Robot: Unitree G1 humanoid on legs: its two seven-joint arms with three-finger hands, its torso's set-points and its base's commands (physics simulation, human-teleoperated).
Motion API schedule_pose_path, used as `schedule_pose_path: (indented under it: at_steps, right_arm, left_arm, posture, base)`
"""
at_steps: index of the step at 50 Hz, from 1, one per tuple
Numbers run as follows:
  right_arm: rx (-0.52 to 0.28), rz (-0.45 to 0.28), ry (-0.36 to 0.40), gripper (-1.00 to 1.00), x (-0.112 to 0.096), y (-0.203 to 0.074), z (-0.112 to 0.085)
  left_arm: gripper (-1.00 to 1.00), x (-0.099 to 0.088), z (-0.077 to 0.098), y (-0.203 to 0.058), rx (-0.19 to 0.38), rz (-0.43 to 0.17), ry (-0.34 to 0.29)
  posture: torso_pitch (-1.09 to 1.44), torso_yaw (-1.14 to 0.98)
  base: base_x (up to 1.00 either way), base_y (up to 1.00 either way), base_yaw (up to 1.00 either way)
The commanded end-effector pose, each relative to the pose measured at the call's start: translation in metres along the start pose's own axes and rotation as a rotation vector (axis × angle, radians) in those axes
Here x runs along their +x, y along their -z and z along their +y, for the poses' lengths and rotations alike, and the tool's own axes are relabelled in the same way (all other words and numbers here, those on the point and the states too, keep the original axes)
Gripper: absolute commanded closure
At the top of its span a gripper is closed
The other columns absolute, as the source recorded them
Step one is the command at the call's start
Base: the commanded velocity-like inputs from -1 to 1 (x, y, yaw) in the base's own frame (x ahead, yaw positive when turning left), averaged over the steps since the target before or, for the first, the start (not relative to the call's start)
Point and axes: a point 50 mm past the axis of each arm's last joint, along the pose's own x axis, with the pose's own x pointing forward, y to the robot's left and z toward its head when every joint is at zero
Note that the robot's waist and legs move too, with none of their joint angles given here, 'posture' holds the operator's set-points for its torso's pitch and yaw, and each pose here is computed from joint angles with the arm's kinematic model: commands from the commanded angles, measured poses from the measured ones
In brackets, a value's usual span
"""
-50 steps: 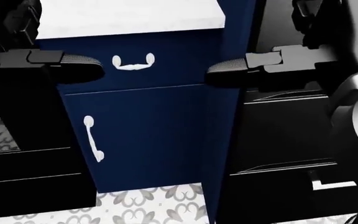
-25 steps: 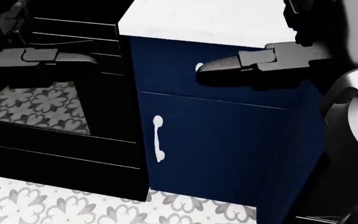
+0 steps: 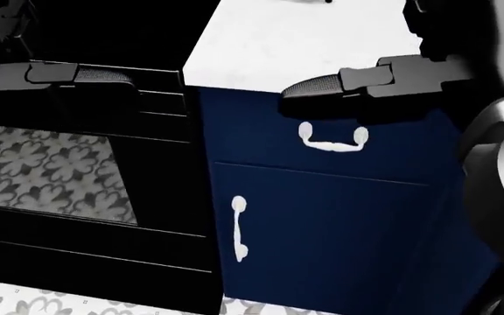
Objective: Push down the lever of the toaster to turn it on.
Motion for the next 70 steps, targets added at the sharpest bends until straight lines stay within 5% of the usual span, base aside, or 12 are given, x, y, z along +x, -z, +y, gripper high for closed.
schedule_pose_path:
  at_steps: [1,70]
  right_arm:
    - [0.001,-0.058,0.019,-1.00,-0.0007,-0.0094,-0.0026]
    - [0.002,-0.060,0.032,-1.00,-0.0003,-0.0103,-0.0043]
  left_arm:
    - [-1.00,-0.0013,-0.0021,-0.0119,-0.004,-0.066,0.013]
    - [-1.00,-0.0029,-0.0063,-0.0134,-0.003,-0.070,0.024]
  posture:
    - [0.00,0.00]
    - [0.00,0.00]
  base:
    - [0.26,0.16,0.00]
    - [0.18,0.13,0.00]
